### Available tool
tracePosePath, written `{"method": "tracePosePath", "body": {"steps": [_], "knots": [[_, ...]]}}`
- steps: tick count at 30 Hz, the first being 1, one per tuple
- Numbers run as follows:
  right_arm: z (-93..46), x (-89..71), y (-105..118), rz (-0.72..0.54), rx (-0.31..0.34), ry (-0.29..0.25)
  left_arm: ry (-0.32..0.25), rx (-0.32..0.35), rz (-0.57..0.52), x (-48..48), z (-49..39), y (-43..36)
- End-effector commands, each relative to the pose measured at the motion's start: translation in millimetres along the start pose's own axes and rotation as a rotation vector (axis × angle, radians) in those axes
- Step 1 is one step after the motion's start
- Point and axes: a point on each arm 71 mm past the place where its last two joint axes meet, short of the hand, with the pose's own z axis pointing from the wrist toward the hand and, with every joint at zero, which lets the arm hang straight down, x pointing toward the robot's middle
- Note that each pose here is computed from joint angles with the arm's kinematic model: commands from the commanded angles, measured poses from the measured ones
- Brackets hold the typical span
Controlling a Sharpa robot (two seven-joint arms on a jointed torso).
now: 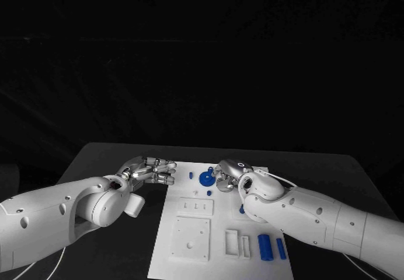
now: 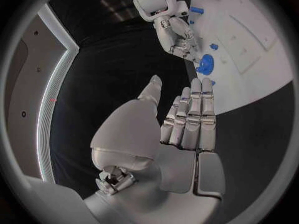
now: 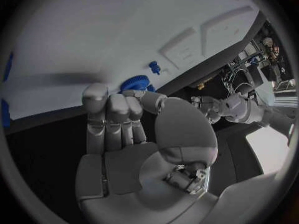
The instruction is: Assemble the parts on the task board
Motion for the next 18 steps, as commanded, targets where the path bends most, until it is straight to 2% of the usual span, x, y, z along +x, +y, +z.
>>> {"method": "tracePosePath", "body": {"steps": [1,7,12,18], "knots": [[-2.1,0.1,2.8,-0.037,-0.011,-0.015,0.007,0.01,0.001,0.9,0.1,-1.1],[-5.2,-4.9,-1.2,-0.042,0.014,-0.089,0.003,0.01,0.002,0.1,-0.1,-1.0],[-10.4,-14.4,-7.1,-0.037,0.037,-0.184,-0.025,0.013,0.009,-4.2,-0.3,-0.8],[-16.3,-28.9,-20.5,0.018,0.052,-0.217,-0.031,0.034,0.05,-10.2,-0.6,-1.6]]}}
